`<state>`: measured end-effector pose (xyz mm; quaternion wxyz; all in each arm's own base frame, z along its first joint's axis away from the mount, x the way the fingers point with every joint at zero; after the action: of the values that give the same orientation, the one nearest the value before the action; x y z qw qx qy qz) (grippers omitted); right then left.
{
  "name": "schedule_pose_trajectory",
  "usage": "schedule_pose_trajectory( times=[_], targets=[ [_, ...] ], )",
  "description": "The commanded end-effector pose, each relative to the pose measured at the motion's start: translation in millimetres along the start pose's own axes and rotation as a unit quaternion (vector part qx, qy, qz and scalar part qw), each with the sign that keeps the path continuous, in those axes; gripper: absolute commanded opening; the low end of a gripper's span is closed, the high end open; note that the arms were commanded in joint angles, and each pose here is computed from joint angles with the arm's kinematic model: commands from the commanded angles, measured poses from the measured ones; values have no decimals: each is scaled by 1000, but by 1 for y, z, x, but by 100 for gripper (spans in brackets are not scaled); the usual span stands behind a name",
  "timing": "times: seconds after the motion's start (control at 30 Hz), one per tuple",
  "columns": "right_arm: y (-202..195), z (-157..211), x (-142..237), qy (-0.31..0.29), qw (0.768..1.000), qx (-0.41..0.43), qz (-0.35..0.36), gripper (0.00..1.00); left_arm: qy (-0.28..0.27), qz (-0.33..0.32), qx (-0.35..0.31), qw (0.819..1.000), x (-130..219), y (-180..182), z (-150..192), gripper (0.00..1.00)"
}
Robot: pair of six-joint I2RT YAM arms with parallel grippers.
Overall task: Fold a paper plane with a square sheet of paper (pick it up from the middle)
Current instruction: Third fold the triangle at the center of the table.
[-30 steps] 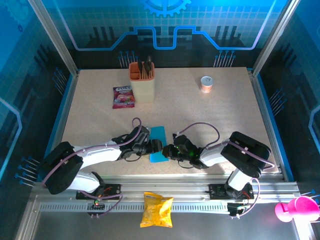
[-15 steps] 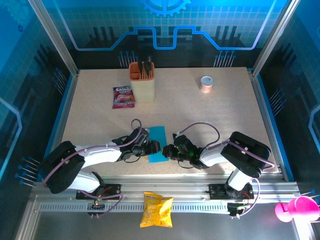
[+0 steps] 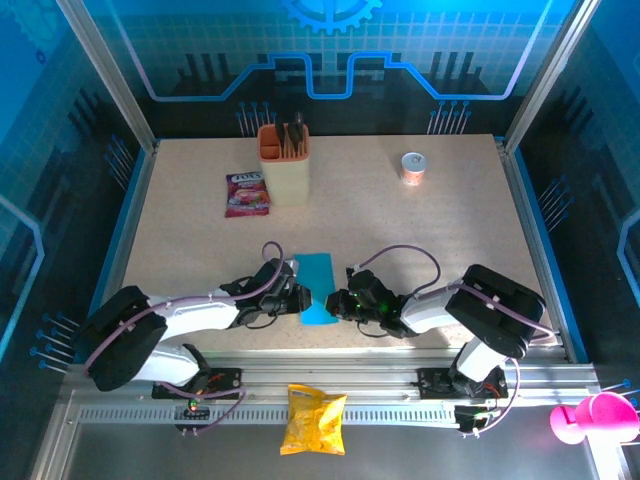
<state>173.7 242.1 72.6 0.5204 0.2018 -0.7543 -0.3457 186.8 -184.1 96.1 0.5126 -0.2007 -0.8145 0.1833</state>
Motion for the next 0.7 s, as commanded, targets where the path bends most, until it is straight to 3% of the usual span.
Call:
schedule_pose_trajectory(
  times=[0.0,0.13,0.33,0.67],
  targets=[
    [-36,11,7,43,993,6,110,0,-7,21,-26,999,4,-4,1,13],
    [-10,0,21,37,993,57,98,1,1,37,-32,999,7,-10,-1,4],
    [22,-12,51,19,979,162,119,17,16,43,-19,999,12,-17,-4,0],
    [63,23,56,41,924,352,142,44,52,45,74,995,17,-22,-8,0]
  ],
)
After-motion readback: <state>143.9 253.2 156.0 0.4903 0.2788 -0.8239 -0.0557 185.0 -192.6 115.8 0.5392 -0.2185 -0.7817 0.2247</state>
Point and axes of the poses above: each hand's point on the last joint's axis, 136 mm out from that joint toward the fingers, its own x axis back along the fingers, its own y axis along the line the jaws close on, z = x × y, the point moved 9 cm from there along x, back along the fingers, and after that the axes turned 5 degrees about -x, right-handed, at the moved point
